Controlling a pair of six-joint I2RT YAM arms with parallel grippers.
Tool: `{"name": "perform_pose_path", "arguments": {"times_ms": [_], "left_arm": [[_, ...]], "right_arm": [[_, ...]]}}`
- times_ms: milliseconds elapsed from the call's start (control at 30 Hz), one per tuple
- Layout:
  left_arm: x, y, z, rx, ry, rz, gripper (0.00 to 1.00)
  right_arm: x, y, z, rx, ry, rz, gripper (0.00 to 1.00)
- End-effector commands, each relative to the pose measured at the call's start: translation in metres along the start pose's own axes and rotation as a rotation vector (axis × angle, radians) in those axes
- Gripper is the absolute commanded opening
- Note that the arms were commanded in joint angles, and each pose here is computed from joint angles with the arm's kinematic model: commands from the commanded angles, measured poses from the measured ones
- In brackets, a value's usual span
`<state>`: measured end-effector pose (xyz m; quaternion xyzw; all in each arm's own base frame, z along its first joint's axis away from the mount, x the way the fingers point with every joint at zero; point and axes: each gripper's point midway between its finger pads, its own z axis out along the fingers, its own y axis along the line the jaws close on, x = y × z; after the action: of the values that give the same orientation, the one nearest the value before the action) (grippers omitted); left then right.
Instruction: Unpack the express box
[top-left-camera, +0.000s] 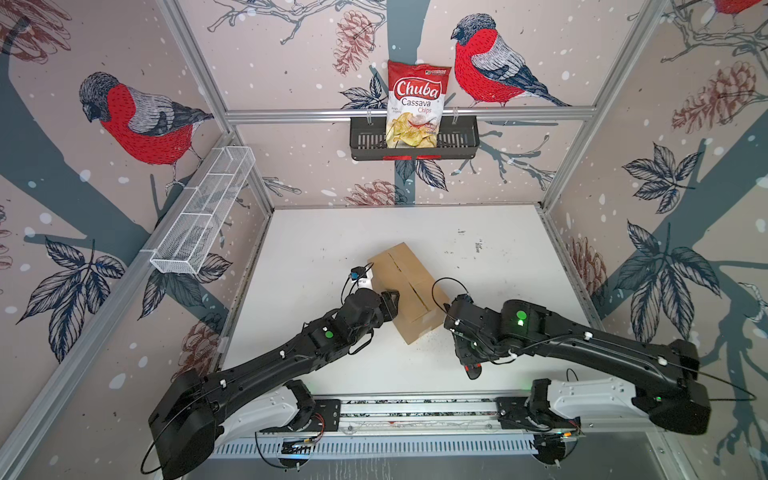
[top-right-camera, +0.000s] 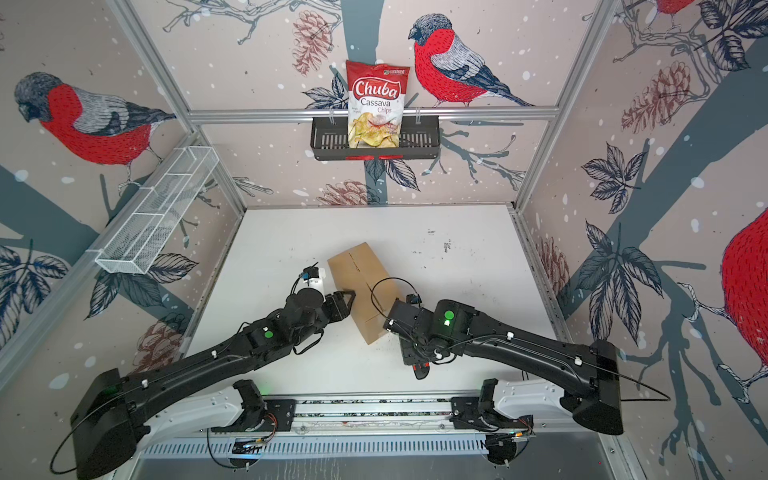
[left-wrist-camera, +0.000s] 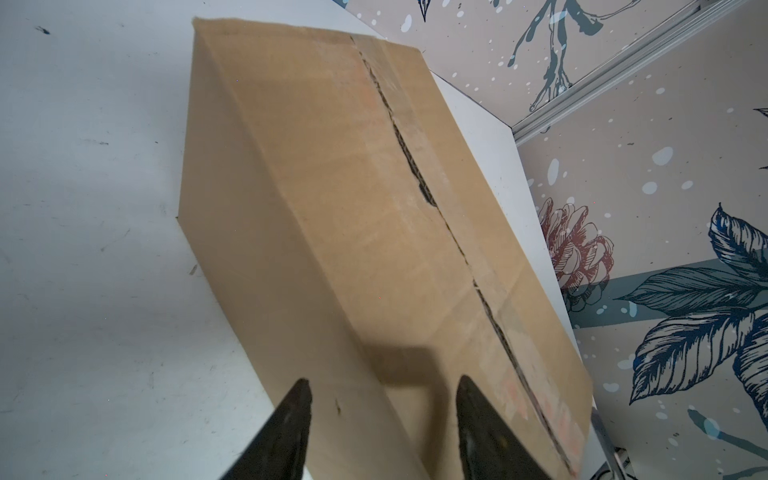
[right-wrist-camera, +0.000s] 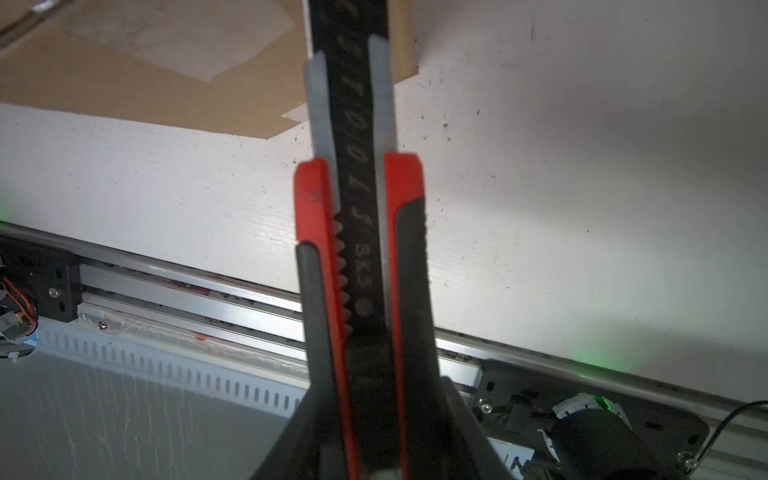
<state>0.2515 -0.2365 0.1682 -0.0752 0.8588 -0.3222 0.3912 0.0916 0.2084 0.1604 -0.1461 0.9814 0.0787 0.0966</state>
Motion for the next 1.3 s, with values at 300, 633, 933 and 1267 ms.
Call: {"name": "perform_pose_path", "arguments": {"times_ms": [300, 633, 933, 1267], "left_arm": [[0.0, -0.014, 0.005, 0.057, 0.002, -0.006, 0.55], [0.002, -0.016, 0.007, 0.061, 0.006, -0.004, 0.55], [0.004, -0.02, 0.008, 0.071, 0.01, -0.003, 0.55], [0.005, -0.024, 0.01, 0.084, 0.014, -0.003, 0.55]], "right_arm": [[-0.006, 0.004, -0.004, -0.01, -0.03, 0.008, 0.12], [-0.007, 0.006, -0.005, -0.022, -0.039, 0.011, 0.12], [-0.009, 0.01, -0.003, -0.03, -0.041, -0.001, 0.12], [-0.009, 0.014, -0.002, -0.043, -0.043, -0.009, 0.12]]}}
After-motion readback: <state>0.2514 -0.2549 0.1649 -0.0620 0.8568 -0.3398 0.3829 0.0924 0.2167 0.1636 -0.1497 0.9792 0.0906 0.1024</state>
